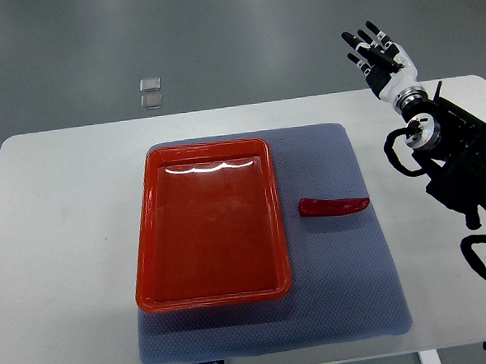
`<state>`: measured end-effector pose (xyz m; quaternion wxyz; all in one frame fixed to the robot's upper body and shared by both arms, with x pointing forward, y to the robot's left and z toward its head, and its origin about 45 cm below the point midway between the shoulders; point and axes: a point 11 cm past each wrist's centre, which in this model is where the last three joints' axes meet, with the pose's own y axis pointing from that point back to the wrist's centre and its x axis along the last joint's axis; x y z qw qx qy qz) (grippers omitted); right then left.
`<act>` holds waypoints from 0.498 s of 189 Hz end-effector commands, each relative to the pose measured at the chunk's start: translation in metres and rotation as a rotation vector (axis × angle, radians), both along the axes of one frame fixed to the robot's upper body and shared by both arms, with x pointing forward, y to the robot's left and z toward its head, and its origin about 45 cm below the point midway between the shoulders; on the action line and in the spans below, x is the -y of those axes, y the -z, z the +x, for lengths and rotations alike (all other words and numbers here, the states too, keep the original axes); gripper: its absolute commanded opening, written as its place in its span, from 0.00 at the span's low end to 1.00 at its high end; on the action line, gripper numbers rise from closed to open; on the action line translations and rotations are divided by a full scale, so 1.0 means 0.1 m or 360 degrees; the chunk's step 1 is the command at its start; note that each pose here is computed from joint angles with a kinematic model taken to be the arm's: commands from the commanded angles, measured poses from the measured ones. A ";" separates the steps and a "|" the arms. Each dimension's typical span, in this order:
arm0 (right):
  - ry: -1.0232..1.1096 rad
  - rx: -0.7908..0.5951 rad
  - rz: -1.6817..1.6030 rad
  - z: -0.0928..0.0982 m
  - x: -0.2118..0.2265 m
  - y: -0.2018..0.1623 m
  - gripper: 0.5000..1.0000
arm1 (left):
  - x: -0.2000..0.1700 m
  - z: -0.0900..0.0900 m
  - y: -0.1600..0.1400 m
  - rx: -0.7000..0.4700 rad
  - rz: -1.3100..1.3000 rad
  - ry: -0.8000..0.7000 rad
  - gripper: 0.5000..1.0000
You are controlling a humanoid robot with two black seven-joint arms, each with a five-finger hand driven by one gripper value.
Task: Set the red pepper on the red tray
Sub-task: 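Raise the right hand and rotate it palm-down above the table, then lower the right hand down onto the red chili pepper beside the tray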
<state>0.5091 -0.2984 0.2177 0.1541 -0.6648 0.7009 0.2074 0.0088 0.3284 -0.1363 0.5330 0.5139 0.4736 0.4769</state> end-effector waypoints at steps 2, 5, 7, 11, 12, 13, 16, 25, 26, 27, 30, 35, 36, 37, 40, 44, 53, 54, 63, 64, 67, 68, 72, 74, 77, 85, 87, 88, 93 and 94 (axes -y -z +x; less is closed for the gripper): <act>-0.0031 0.0008 -0.0116 0.04 -0.04 -0.12 0.83 | 0.00 0.00 0.00 0.0000 0.0000 0.0000 1.00; -0.0062 0.0030 -0.0145 0.06 -0.10 -0.18 0.83 | 0.00 0.00 0.00 0.0000 0.0000 0.0000 1.00; -0.0080 0.0038 -0.0164 0.06 -0.13 -0.21 0.83 | 0.00 0.00 0.00 0.0000 0.0000 0.0000 1.00; -0.0110 0.0053 -0.0203 0.06 -0.17 -0.25 0.83 | 0.00 0.00 0.00 0.0000 0.0000 0.0000 1.00; -0.0110 0.0053 -0.0204 0.06 -0.17 -0.25 0.83 | 0.00 0.00 0.00 0.0000 0.0000 0.0000 1.00; -0.0126 0.0061 -0.0224 0.07 -0.20 -0.27 0.83 | 0.00 0.00 0.00 0.0000 0.0000 0.0000 1.00; -0.0145 0.0070 -0.0249 0.07 -0.22 -0.30 0.83 | 0.00 0.00 0.00 0.0000 0.0000 0.0000 1.00; -0.0278 0.0127 -0.0381 0.06 -0.41 -0.40 0.83 | 0.00 0.00 0.00 0.0000 0.0000 0.0000 1.00; -0.0306 0.0137 -0.0417 0.06 -0.43 -0.42 0.83 | 0.00 0.00 0.00 0.0000 0.0000 0.0000 1.00; -0.0306 0.0137 -0.0417 0.06 -0.43 -0.42 0.83 | 0.00 0.00 0.00 0.0000 0.0000 0.0000 1.00; -0.0351 0.0149 -0.0491 0.05 -0.46 -0.43 0.83 | 0.00 0.00 0.00 0.0000 0.0000 0.0000 1.00; -0.0397 0.0159 -0.0583 0.03 -0.48 -0.43 0.83 | 0.00 0.00 0.00 0.0000 0.0000 0.0000 1.00; -0.0420 0.0169 -0.0631 0.03 -0.48 -0.45 0.83 | 0.00 0.00 0.00 0.0000 0.0000 0.0000 1.00; -0.0420 0.0169 -0.0631 0.03 -0.48 -0.45 0.83 | 0.00 0.00 0.00 0.0000 0.0000 0.0000 1.00; -0.0444 0.0175 -0.0678 0.02 -0.49 -0.46 0.83 | 0.00 0.00 0.00 0.0000 0.0003 0.0000 1.00; -0.0530 0.0195 -0.0833 0.00 -0.51 -0.46 0.83 | 0.00 0.00 0.00 0.0000 0.0000 0.0000 1.00; -0.0655 0.0228 -0.1018 -0.03 -0.55 -0.49 0.83 | 0.00 0.00 0.00 0.0000 0.0000 0.0000 1.00; -0.0655 0.0228 -0.1018 -0.03 -0.55 -0.49 0.83 | 0.00 0.00 0.00 0.0000 0.0000 0.0000 1.00; -0.0791 0.0263 -0.1209 -0.08 -0.61 -0.51 0.83 | 0.00 0.00 0.00 0.0000 0.0000 0.0000 1.00; -0.0792 0.0263 -0.1210 -0.08 -0.61 -0.51 0.83 | 0.00 0.00 0.00 0.0000 0.0000 0.0000 1.00; -0.0832 0.0277 -0.1279 -0.10 -0.61 -0.53 0.83 | 0.00 0.00 0.00 0.0000 0.0000 0.0000 1.00; -0.0832 0.0277 -0.1279 -0.10 -0.61 -0.53 0.83 | 0.00 0.00 0.00 0.0000 0.0000 0.0000 1.00; -0.0872 0.0292 -0.1342 -0.13 -0.60 -0.55 0.83 | 0.00 0.00 0.00 0.0000 0.0000 0.0000 1.00; -0.0898 0.0298 -0.1373 -0.15 -0.61 -0.55 0.83 | 0.00 0.00 0.00 0.0000 0.0000 0.0000 1.00; -0.0922 0.0303 -0.1406 -0.17 -0.61 -0.54 0.83 | 0.00 0.00 0.00 0.0000 0.0000 0.0000 1.00; -0.1044 0.0323 -0.1536 -0.26 -0.65 -0.53 0.83 | 0.00 0.00 0.00 0.0000 0.0000 0.0000 1.00; -0.1080 0.0333 -0.1564 -0.28 -0.67 -0.53 0.83 | 0.00 0.00 0.00 0.0000 0.0000 0.0000 1.00; -0.1111 0.0339 -0.1595 -0.30 -0.69 -0.53 0.83 | 0.00 0.00 0.00 0.0000 0.0000 0.0000 1.00; -0.1177 0.0353 -0.1659 -0.35 -0.72 -0.53 0.83 | 0.00 0.00 0.00 0.0000 0.0003 0.0000 1.00; -0.1215 0.0360 -0.1687 -0.37 -0.74 -0.53 0.83 | 0.00 0.00 0.00 0.0000 0.0000 0.0000 1.00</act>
